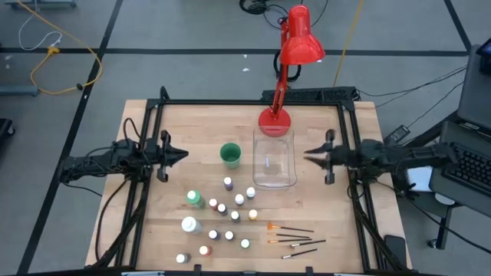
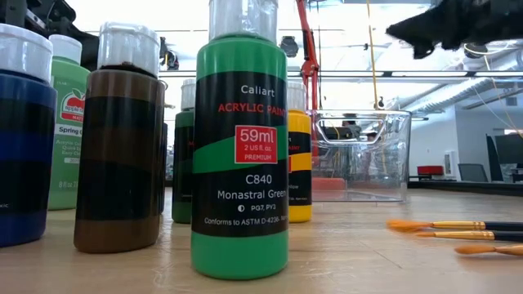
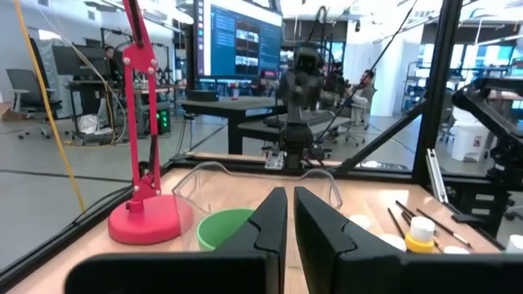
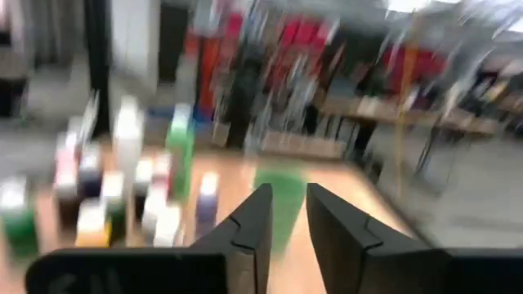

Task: Pick & Place Paint Supplies
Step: Put the top black paintbrush into the green cup

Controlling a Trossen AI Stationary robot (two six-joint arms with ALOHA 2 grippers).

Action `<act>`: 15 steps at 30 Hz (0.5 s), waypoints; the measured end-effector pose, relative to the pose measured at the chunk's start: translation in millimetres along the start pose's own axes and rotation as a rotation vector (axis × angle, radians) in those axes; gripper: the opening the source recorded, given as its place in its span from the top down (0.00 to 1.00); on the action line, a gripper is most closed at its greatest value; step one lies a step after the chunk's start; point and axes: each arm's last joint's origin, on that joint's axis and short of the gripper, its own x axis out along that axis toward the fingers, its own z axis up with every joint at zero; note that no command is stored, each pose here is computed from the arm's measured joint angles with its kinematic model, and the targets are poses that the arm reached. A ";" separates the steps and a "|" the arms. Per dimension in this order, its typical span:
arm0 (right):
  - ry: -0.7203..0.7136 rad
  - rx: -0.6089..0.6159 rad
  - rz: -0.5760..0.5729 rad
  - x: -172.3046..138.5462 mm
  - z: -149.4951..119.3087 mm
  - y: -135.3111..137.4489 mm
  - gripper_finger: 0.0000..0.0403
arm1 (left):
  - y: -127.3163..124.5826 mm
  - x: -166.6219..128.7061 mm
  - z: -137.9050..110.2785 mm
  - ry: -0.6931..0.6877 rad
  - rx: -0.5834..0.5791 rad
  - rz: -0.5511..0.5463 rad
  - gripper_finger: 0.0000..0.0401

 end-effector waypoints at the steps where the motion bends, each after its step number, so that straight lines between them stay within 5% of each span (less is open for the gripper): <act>1: 0.056 -0.014 0.031 4.8 7.1 2.5 0.79 | 0.0 0.0 0.7 -0.007 0.000 0.000 0.94; 6: 0.297 -0.022 0.145 23.8 55.8 21.3 0.70 | 0.0 0.0 0.9 -0.009 0.001 -0.001 0.94; 11: 0.492 -0.283 0.008 46.9 88.6 71.8 0.66 | -0.1 0.0 1.2 -0.012 0.001 -0.001 0.94; 15: 0.697 -0.235 -0.068 45.0 107.3 95.8 0.66 | -0.1 0.0 1.7 -0.018 0.001 -0.002 0.94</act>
